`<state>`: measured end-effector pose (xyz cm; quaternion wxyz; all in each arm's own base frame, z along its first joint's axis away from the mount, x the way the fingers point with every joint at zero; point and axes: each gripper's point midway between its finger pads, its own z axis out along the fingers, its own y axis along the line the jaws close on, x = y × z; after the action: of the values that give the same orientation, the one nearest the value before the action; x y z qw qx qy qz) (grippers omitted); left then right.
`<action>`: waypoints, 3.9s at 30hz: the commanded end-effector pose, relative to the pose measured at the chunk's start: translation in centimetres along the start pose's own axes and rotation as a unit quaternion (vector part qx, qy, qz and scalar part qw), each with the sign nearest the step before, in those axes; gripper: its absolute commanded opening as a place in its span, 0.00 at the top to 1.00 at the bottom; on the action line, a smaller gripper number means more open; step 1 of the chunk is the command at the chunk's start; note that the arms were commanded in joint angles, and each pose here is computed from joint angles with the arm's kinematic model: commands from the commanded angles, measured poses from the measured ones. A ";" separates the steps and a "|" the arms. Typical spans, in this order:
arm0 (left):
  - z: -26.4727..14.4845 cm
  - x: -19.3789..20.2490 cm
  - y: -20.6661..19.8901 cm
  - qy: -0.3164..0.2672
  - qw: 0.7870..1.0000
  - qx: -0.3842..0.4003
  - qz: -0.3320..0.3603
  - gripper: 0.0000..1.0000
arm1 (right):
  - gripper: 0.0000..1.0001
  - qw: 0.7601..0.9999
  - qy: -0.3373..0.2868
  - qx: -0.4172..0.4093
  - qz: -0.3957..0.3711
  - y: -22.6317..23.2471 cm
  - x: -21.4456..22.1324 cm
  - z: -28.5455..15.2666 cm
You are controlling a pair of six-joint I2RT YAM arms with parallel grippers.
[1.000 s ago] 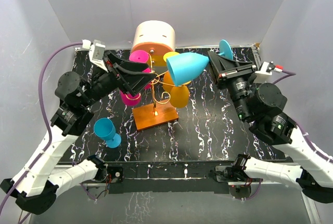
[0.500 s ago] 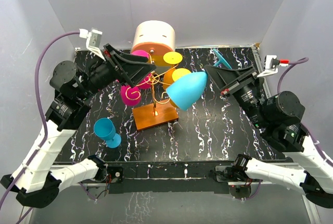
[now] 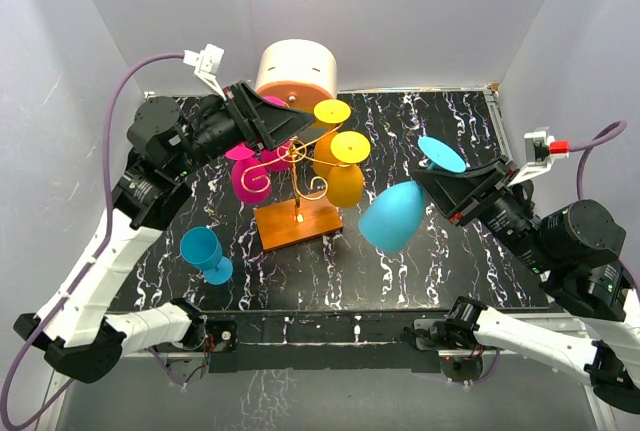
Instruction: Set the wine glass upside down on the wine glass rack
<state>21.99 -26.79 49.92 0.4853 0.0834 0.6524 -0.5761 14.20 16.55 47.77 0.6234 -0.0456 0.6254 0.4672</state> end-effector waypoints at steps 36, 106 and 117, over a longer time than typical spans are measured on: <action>3.1 6.9 -4.6 0.162 0.951 0.049 -0.257 0.44 | 1.00 0.951 0.061 -0.083 -0.291 0.4 3.6 4.4; -0.8 5.9 5.2 -0.043 0.918 -0.164 -0.357 1.00 | 0.15 0.988 -0.044 -0.097 -0.116 1.3 -2.0 -6.2; -2.6 6.9 5.9 -0.038 0.914 -0.187 -0.357 1.00 | 0.13 0.990 -0.029 -0.090 -0.104 0.8 -0.7 -5.4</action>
<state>21.96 -27.11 39.58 0.2646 -0.2735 0.7231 -0.5765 9.26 12.64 47.19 0.6784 -0.1644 0.5568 0.4502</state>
